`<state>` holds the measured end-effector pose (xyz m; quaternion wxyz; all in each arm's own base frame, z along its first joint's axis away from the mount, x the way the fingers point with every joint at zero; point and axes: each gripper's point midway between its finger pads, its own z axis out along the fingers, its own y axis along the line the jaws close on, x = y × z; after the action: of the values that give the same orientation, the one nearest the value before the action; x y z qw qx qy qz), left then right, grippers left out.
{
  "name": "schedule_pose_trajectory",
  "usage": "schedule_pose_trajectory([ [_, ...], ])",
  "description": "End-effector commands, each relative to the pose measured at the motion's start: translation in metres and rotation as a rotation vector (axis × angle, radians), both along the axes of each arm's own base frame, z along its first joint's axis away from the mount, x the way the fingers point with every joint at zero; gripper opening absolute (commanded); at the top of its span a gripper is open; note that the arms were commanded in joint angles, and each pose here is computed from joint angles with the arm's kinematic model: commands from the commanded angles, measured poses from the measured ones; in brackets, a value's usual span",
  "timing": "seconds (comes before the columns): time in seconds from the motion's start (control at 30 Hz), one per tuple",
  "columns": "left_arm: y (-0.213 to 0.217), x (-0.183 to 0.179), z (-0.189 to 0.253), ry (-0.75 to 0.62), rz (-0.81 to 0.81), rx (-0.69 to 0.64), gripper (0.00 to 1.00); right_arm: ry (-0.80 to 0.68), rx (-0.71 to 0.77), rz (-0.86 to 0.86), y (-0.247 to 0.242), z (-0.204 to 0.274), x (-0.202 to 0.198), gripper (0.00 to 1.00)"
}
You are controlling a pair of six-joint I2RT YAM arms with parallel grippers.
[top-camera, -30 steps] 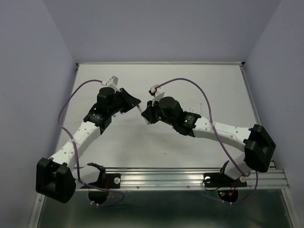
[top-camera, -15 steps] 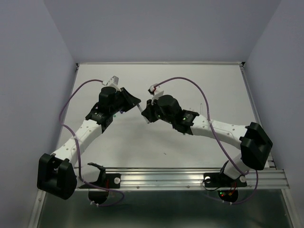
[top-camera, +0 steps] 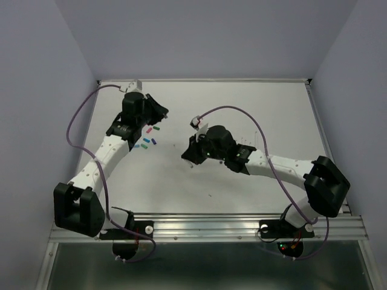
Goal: Open the pen caps
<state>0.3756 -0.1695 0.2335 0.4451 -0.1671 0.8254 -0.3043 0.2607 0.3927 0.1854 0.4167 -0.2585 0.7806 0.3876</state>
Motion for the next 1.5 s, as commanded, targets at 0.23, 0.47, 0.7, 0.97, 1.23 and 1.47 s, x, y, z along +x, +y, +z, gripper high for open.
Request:
schedule_pose_trajectory([
  [0.23,0.063,0.070,0.077,-0.216,0.163,0.021,0.00,0.135,-0.002,0.168,-0.021,-0.022,-0.087,0.01],
  [0.47,0.070,0.047,-0.022,0.036,0.163,0.105,0.00,0.089,-0.217,-0.348,-0.090,-0.047,-0.008,0.01],
  [0.7,0.084,0.013,-0.110,0.246,0.215,0.224,0.00,0.121,-0.325,-0.639,-0.136,-0.077,0.040,0.01],
  [0.97,0.081,0.003,-0.150,0.364,0.224,0.340,0.11,0.176,-0.371,-0.682,-0.126,-0.104,0.068,0.01],
  [1.23,0.072,-0.006,-0.181,0.443,0.198,0.371,0.31,0.206,-0.403,-0.722,-0.130,-0.125,0.074,0.06],
  [1.47,0.067,-0.005,-0.163,0.403,0.191,0.357,0.57,0.215,-0.409,-0.737,-0.131,-0.125,0.074,0.30],
])
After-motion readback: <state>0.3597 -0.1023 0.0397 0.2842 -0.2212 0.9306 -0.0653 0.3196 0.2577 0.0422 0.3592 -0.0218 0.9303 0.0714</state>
